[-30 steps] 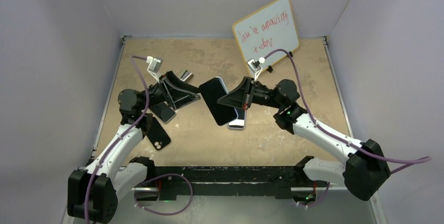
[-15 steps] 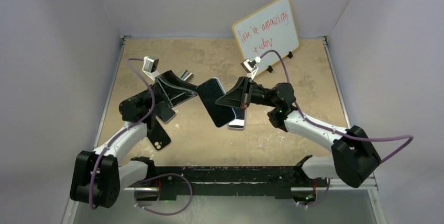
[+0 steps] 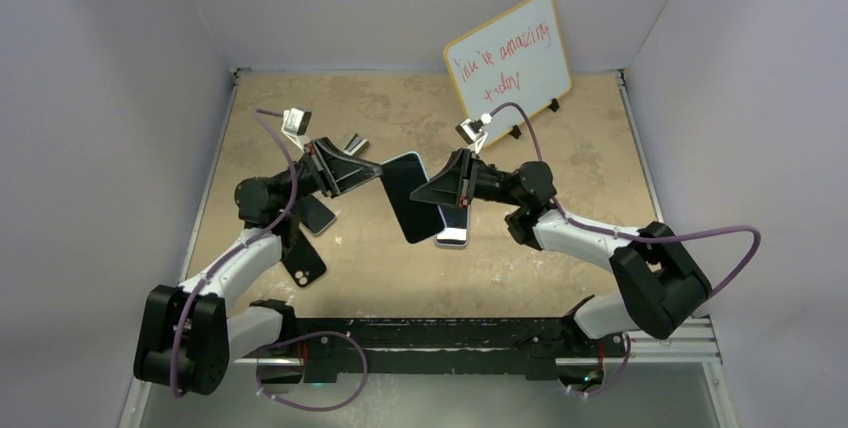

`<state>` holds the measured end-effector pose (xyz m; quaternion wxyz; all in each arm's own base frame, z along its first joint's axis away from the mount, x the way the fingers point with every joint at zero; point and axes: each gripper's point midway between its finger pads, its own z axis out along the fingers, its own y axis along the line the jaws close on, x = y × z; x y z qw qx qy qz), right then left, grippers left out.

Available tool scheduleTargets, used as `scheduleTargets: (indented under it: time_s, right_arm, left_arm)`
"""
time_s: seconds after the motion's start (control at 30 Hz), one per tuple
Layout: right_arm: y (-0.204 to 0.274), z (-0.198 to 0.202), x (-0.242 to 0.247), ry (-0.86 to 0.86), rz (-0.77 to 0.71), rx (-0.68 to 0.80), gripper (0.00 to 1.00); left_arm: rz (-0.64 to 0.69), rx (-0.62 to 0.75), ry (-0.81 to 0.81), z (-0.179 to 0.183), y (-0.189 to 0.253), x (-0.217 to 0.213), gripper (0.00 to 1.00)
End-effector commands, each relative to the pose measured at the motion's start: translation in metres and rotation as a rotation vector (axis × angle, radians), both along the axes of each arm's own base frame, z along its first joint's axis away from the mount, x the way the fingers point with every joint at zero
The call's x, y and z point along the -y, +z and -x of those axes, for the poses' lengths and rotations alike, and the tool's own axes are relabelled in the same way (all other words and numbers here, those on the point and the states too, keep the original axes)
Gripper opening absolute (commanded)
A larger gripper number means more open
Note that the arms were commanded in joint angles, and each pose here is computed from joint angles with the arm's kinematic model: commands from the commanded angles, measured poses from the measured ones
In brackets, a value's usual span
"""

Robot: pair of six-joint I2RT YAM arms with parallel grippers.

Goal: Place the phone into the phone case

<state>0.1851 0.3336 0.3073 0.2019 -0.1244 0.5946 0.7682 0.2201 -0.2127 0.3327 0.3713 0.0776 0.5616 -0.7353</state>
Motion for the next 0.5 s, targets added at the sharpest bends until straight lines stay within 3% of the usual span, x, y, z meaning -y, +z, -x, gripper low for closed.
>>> scheduleTargets:
  time_s: [0.0,0.1,0.2,0.37,0.47]
  right_arm:
    - [0.021,0.012,-0.005,0.045,-0.051,0.069,0.33]
    - [0.016,0.004,-0.009,0.032,-0.044,0.057,0.31]
    - [0.014,0.001,-0.012,0.037,-0.059,0.049,0.15]
    - [0.026,0.008,-0.008,0.086,-0.125,0.042,0.10]
    - [0.029,0.008,-0.008,0.081,-0.127,0.053,0.11]
  left_arm:
    - [-0.144,0.041,0.066,-0.011,-0.010,0.009,0.00]
    - [-0.274,0.025,0.125,-0.019,-0.022,0.010,0.00]
    - [-0.314,0.020,0.125,-0.018,-0.025,0.011,0.01]
    - [-0.293,-0.010,0.067,-0.009,-0.029,0.013,0.43]
    - [-0.271,-0.016,0.062,-0.008,-0.030,0.013,0.53]
